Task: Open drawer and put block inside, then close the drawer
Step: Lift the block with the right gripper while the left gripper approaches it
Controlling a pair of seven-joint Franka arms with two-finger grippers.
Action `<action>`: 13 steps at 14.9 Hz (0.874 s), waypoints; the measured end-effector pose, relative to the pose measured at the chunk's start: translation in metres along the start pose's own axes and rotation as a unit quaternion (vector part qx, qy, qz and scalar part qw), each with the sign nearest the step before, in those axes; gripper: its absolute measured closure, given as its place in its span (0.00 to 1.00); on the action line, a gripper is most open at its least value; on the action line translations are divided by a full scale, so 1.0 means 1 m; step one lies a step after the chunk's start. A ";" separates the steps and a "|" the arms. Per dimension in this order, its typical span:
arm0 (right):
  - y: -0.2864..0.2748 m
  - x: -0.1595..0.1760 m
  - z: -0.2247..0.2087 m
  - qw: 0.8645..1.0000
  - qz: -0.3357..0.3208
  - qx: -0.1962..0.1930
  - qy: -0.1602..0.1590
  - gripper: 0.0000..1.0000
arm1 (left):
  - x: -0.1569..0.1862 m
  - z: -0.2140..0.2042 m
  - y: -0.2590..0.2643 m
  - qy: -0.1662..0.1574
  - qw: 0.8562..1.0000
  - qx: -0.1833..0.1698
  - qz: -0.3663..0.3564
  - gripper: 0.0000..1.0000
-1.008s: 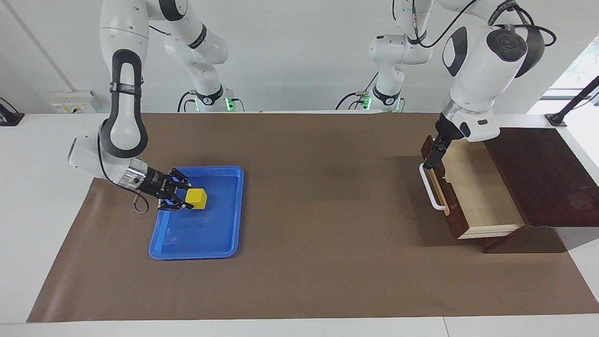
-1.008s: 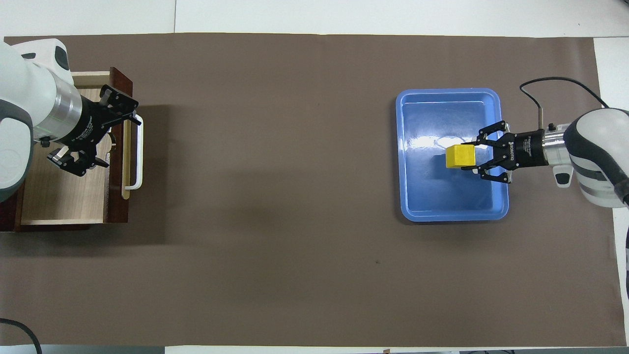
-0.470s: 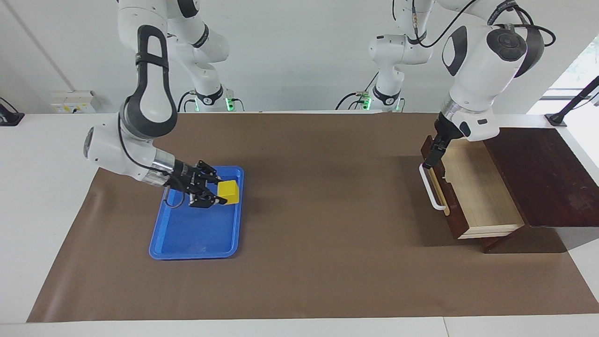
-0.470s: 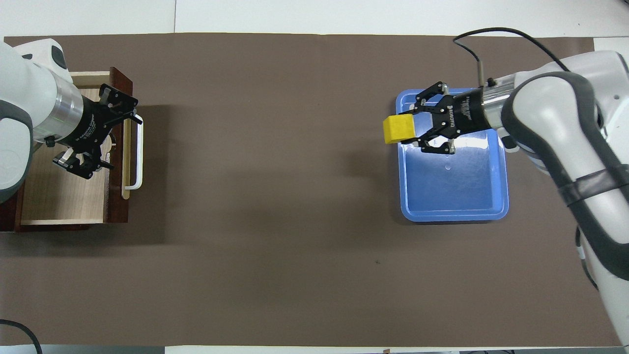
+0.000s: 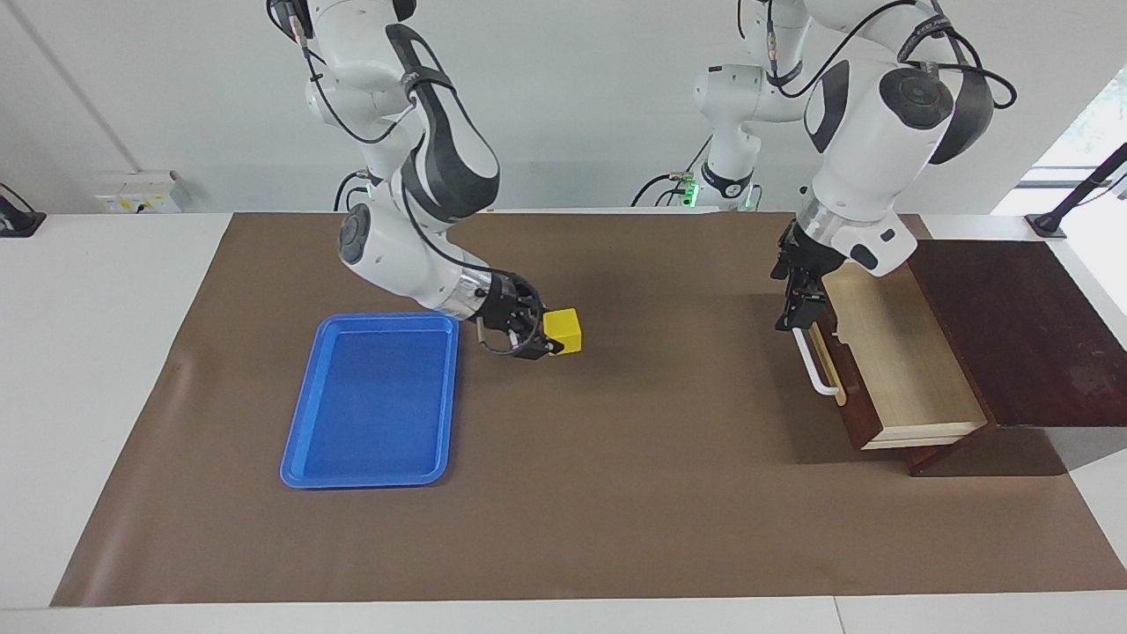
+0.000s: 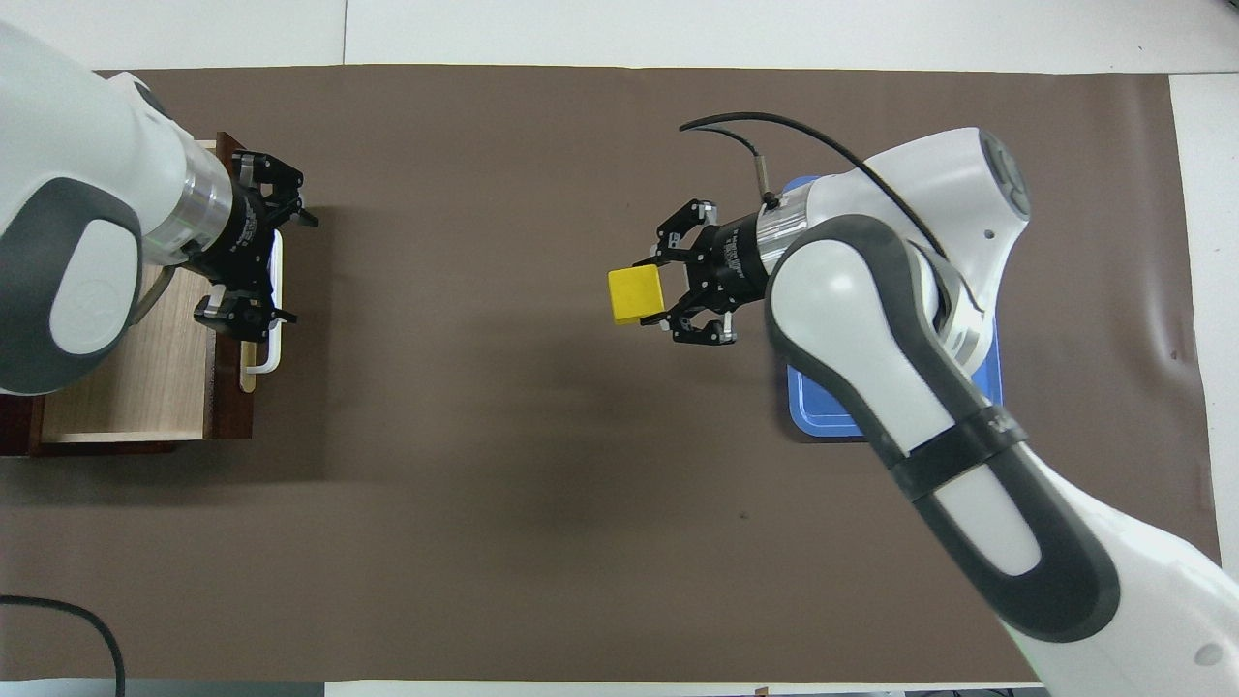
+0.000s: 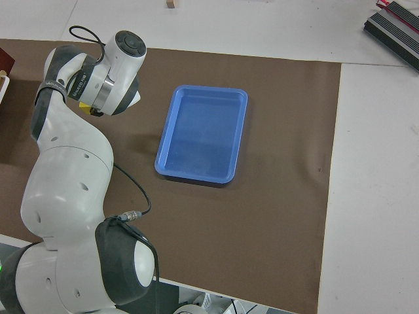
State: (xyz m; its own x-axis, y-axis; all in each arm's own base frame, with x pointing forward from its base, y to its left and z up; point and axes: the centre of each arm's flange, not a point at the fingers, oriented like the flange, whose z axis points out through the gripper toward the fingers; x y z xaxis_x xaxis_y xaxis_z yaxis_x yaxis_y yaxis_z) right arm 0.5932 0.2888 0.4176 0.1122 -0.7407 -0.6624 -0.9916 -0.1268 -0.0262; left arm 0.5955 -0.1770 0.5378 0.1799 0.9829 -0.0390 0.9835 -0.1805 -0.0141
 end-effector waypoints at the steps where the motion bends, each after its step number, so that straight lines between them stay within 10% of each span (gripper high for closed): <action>1: 0.005 -0.018 0.012 1.000 0.007 0.003 0.001 0.44 | -0.011 0.006 0.012 -0.001 1.000 0.000 -0.020 0.00; 5: 0.010 -0.064 0.036 0.998 0.051 0.027 0.017 0.44 | -0.072 0.024 0.033 0.000 0.997 0.001 -0.077 0.00; 13: -0.003 -0.052 0.038 0.996 0.078 0.038 0.025 0.44 | -0.151 0.042 0.006 0.005 0.994 0.008 -0.110 0.00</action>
State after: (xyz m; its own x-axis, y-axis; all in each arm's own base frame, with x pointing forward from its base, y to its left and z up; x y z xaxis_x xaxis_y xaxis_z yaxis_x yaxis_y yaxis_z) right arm 0.5880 0.3528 0.4237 -0.0424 -0.7801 -0.6243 -0.9990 0.0416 0.0158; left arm 0.5732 -0.3281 0.5019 -0.0389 0.9990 -0.0227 0.9986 0.0381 -0.0362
